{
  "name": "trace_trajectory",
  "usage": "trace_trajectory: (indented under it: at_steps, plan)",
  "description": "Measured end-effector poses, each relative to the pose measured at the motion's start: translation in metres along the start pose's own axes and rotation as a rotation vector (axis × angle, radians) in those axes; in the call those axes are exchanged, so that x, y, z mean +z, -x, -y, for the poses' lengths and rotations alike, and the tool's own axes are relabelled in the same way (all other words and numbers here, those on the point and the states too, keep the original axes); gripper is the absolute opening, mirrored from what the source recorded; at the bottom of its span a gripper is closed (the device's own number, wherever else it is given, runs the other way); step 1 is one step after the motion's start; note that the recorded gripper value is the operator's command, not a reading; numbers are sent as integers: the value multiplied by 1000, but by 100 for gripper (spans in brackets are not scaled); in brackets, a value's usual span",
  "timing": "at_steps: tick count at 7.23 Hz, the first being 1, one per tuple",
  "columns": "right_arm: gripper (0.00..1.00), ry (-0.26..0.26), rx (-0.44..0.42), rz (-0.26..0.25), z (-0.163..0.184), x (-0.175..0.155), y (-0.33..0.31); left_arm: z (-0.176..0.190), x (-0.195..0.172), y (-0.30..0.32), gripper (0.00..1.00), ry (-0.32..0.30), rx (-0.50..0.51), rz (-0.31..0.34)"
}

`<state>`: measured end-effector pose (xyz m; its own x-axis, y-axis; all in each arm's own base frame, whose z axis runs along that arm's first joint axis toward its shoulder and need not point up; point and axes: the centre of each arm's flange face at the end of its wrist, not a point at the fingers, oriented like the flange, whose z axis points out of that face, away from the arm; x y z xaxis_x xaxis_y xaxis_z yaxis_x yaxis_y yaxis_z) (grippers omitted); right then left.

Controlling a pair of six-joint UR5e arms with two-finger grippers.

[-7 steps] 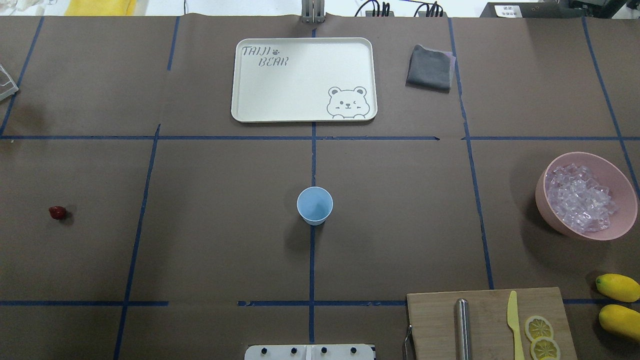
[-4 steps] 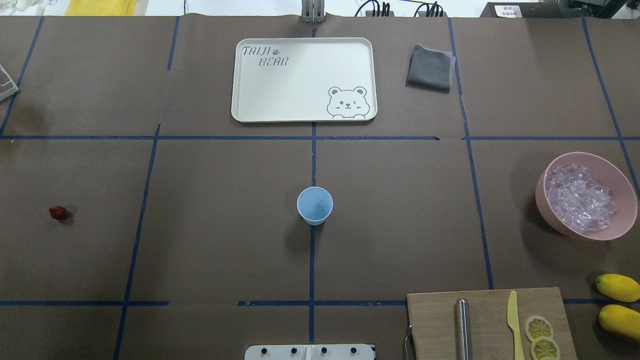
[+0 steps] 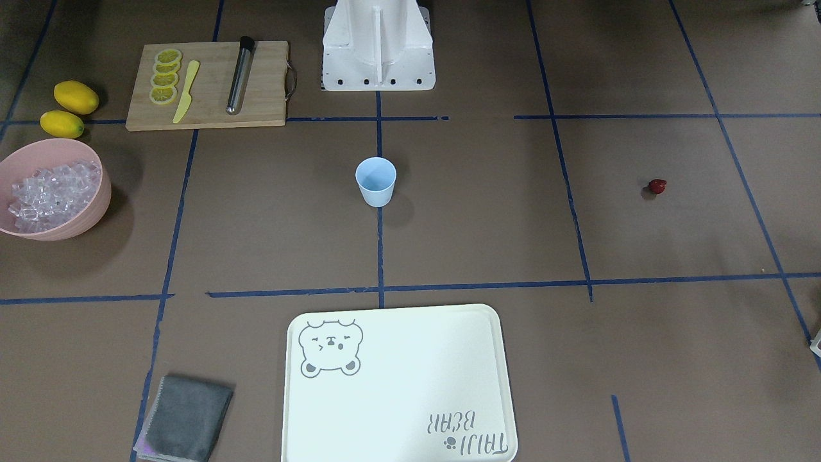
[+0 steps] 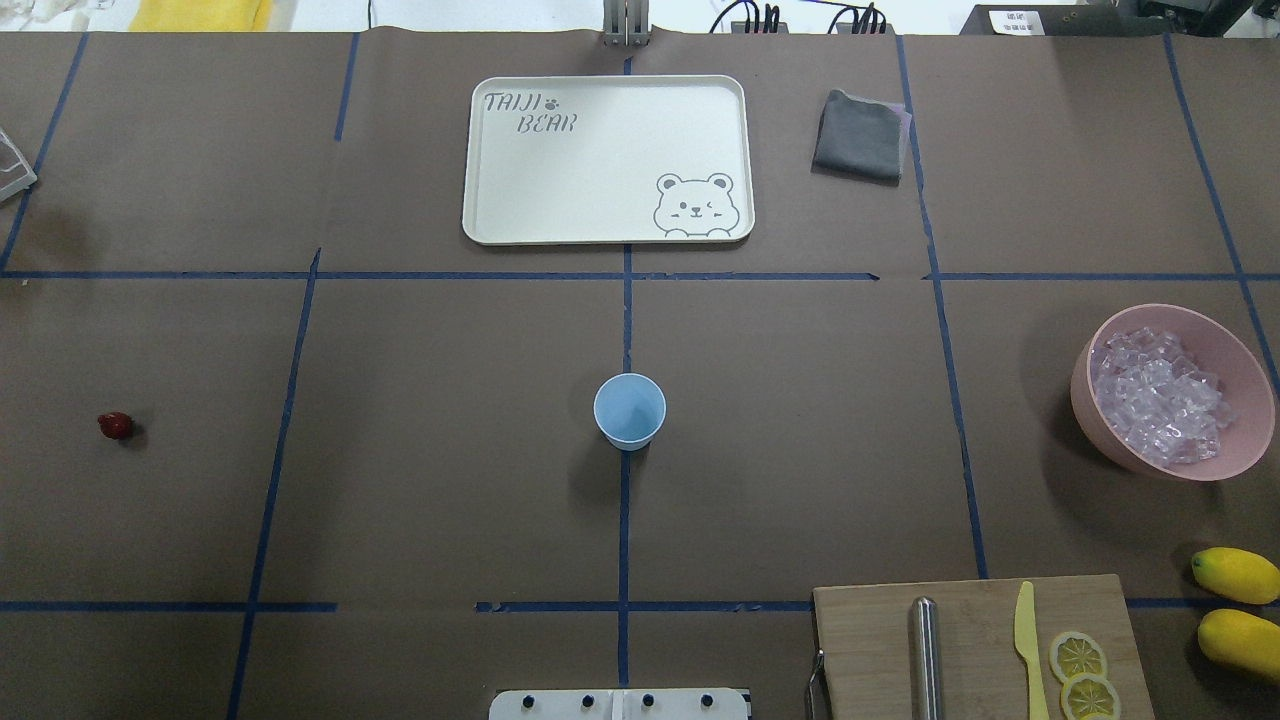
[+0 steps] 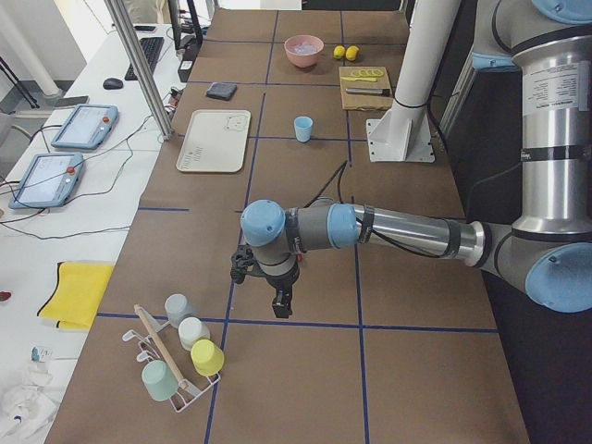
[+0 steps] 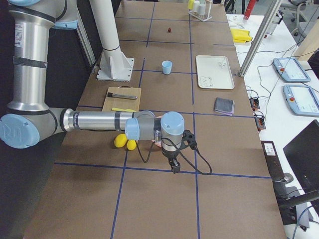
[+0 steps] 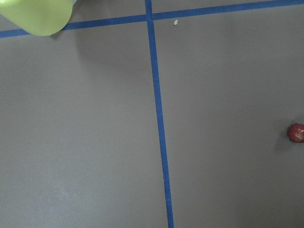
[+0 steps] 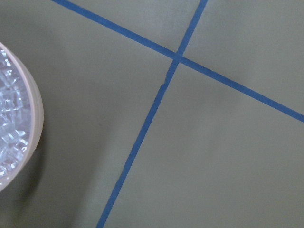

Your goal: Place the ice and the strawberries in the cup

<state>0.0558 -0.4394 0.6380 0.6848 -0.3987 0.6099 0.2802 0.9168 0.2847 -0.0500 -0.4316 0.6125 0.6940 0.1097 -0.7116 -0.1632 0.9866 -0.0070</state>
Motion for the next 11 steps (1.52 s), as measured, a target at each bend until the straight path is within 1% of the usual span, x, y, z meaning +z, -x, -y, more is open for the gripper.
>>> trace_trajectory:
  at_steps: [1,2,3,5,7,8,9,10,11]
  plan:
    - [100,-30,-1,18,6,-4,9,0,0,0,100,0,0,0]
    - [100,-65,-29,30,13,-7,22,0,0,0,100,-1,0,-1]
    - [100,-84,-37,55,19,-6,38,0,0,0,100,-1,0,-1]
    - [100,-100,-12,100,34,4,83,0,0,0,100,-1,0,-1]
    - [99,-115,13,129,34,24,119,0,-1,-1,100,-2,1,-1]
    - [99,-113,62,134,34,36,137,0,0,-1,100,-1,1,-1]
    - [99,-114,113,125,33,48,152,0,0,0,100,0,0,-1]
    - [98,-121,144,106,28,61,164,0,0,0,100,1,-1,-1]
    - [89,-127,157,93,23,70,170,0,1,1,100,2,-3,-2]
